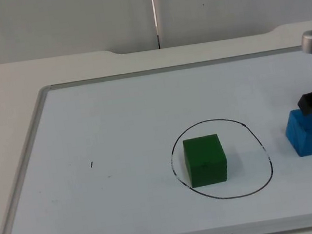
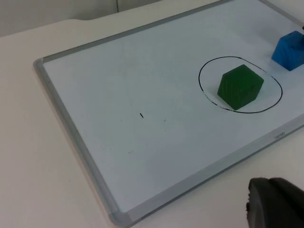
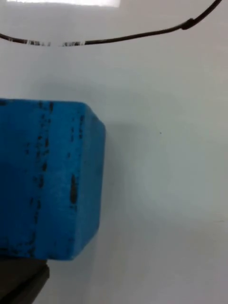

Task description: Push the two cubes into the marked area.

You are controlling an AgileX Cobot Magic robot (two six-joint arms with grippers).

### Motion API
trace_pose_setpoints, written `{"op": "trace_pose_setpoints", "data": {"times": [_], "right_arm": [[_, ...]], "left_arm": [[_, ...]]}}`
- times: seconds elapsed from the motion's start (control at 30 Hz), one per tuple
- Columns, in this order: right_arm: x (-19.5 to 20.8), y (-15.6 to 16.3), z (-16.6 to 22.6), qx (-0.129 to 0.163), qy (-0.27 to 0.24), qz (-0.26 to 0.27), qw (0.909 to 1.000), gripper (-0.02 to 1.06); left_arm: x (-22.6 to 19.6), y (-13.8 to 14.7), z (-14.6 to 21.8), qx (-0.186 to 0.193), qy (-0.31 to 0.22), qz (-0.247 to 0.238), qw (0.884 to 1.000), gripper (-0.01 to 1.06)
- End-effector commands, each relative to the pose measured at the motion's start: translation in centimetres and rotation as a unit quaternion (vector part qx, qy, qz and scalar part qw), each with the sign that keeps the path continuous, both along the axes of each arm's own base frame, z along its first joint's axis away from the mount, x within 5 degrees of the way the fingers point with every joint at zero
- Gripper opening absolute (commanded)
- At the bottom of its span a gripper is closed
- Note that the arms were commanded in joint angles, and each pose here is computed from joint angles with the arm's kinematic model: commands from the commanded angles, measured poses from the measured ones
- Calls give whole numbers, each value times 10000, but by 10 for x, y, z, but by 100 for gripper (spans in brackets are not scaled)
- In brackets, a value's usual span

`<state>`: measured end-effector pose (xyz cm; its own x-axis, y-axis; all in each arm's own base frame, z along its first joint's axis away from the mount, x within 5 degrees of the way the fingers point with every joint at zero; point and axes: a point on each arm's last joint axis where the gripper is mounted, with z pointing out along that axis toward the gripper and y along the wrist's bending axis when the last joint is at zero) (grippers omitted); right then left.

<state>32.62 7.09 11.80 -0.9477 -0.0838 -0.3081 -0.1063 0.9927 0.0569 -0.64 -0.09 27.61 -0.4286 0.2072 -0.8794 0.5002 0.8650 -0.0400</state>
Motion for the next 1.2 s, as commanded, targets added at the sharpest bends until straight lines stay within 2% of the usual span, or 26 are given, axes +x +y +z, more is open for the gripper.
{"op": "trace_pose_setpoints", "data": {"times": [0.0,0.43,0.87,1.17], "right_arm": [[0,1,2,35,13,-33,10000,0],[-4,13,1,73,101,119,9999,0],[-6,16,1,154,144,56,9998,0],[-10,38,2,179,-3,389,9991,0]], "left_arm": [[0,0,-1,-29,-4,18,10000,0],[0,0,-1,-29,-4,18,10000,0],[0,0,-1,-29,-4,18,10000,0],[0,0,-1,-29,-4,18,10000,0]]}}
